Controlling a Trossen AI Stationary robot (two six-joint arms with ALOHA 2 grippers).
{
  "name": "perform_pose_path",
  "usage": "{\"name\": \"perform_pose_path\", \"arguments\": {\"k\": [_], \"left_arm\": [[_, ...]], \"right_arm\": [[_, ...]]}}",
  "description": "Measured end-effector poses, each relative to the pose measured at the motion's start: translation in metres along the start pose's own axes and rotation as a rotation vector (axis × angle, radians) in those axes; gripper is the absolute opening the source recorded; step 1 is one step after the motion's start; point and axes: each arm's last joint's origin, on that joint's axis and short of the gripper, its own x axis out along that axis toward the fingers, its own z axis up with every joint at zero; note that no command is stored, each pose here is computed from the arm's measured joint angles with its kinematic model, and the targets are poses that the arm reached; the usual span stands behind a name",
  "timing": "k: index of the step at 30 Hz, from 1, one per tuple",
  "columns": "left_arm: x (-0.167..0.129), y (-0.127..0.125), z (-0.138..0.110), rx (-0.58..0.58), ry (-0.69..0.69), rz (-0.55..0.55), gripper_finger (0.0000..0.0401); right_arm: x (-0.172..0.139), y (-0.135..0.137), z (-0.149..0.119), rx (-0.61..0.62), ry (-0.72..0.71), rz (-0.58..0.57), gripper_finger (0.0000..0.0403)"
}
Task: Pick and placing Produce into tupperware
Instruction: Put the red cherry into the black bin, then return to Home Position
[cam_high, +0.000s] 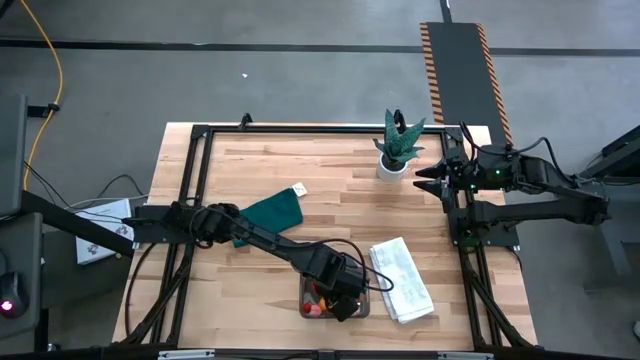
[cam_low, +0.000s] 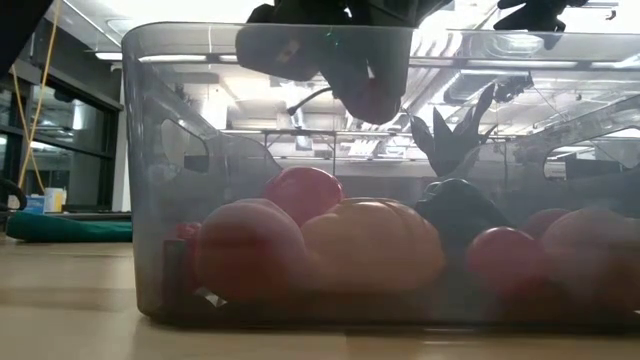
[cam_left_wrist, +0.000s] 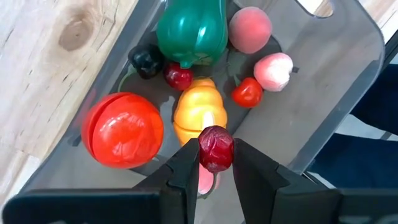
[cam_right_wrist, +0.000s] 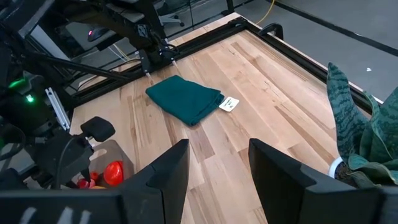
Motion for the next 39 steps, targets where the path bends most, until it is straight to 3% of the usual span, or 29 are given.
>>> {"name": "perform_pose_path", "arguments": {"k": [6,16,24,32,39], "left_arm": [[0.0,-0.001,0.001,0.006,0.003,-0.011,0.0089],[0.0,0.0,0.001,0.009,-0.01,0.0,0.0209],[-0.008,0.003,0.006,0.028,-0.02,-0.013,0.0236],[-0.05,0.006,0.013,0.079,-0.11,0.002,0.0236],[-0.103,0.024,0.008,0.112,-0.194,0.034,0.0236]], "right_arm": [[0.0,0.0,0.0,-0.003,0.0,0.0,0.0156],[0.0,0.0,0.0,-0.001,0.0,0.001,0.0156],[0.0,0.001,-0.001,0.0,0.018,0.051,0.0156],[0.001,0.002,-0.001,0.027,0.023,0.056,0.0156],[0.001,0.002,0.0,0.052,0.017,0.058,0.0156]]}}
